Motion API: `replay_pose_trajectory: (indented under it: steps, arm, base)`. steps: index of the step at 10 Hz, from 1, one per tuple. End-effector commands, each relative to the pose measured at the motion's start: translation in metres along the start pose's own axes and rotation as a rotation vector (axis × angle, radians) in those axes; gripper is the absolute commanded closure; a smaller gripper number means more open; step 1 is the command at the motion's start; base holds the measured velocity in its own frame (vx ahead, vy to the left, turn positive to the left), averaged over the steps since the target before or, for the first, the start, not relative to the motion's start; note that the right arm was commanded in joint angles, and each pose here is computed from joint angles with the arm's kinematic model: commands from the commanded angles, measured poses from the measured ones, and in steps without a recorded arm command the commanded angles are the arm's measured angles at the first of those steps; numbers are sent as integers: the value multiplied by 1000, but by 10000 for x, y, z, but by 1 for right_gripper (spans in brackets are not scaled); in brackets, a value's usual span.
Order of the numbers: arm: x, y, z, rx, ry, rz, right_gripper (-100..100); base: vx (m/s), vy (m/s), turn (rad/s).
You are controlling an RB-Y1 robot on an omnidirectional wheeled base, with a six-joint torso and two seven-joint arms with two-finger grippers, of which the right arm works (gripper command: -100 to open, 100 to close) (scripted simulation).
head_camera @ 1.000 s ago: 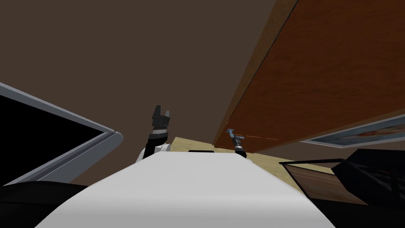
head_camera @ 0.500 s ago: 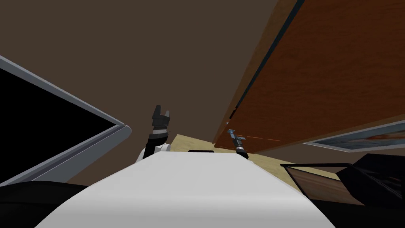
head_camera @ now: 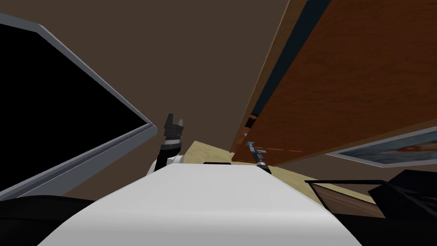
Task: Pull the door open
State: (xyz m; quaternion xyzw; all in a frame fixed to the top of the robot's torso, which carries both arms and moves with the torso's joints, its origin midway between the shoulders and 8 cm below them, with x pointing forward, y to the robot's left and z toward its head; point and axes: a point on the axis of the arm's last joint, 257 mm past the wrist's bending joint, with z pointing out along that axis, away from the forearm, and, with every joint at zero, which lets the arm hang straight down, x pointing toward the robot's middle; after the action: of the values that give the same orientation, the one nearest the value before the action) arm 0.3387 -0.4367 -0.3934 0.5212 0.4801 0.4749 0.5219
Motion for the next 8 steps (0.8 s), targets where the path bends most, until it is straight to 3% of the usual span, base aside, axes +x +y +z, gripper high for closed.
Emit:
replay_pose_trajectory:
  steps: [1, 3, 4, 8]
  arm:
    - [9, 7, -57, -5, 20, 3, 100]
    - [0, 8, -146, -5, 40, 5, 100]
    - [-30, 13, -111, -3, 28, 1, 100]
    - [-52, 3, -271, -3, 54, 2, 100]
  base:
    - [-146, -33, 121]
    - [-168, -45, 137]
    - [-79, -20, 24]
    - [-191, -61, 170]
